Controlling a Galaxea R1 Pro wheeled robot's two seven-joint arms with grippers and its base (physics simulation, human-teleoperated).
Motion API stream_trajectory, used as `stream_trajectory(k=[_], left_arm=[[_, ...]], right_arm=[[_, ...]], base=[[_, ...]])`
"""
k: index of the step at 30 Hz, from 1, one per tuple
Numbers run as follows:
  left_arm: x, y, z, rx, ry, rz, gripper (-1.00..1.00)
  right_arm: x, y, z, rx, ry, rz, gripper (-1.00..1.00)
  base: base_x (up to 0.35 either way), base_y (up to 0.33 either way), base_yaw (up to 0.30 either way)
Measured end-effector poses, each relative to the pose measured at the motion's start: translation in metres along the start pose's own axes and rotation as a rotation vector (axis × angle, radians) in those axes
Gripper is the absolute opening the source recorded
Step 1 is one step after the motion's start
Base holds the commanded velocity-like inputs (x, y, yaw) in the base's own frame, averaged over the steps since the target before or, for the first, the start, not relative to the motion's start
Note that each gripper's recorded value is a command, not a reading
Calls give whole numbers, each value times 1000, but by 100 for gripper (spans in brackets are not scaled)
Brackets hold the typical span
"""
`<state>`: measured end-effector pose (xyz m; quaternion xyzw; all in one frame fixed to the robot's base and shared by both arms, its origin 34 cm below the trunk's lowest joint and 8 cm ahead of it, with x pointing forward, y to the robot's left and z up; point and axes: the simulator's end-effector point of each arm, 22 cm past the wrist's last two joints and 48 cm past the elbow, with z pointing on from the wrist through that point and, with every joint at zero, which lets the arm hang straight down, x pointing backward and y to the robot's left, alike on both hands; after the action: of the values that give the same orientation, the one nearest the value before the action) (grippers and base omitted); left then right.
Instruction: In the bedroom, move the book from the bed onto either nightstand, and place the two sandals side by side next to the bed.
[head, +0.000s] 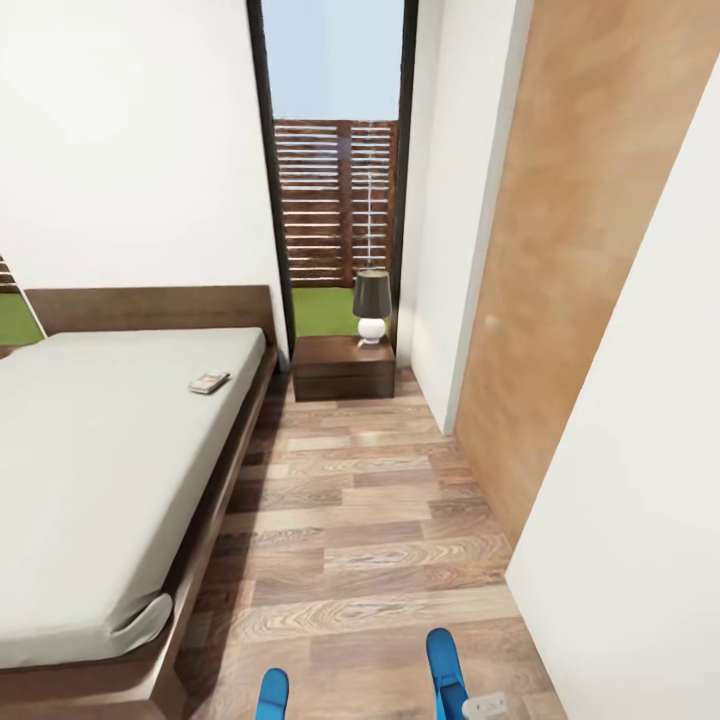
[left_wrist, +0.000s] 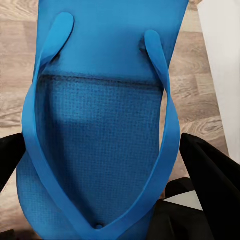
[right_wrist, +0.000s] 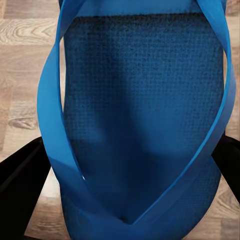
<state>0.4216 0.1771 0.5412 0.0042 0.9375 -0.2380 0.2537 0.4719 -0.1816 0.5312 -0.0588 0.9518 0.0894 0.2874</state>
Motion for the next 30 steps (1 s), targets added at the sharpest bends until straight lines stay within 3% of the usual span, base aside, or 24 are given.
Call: stream_trajectory(k=[30], left_arm=[[0, -1, 0, 2, 1, -1, -100]], right_arm=[[0, 1, 0, -1, 0, 0, -100]], base=[[313, -23, 0]])
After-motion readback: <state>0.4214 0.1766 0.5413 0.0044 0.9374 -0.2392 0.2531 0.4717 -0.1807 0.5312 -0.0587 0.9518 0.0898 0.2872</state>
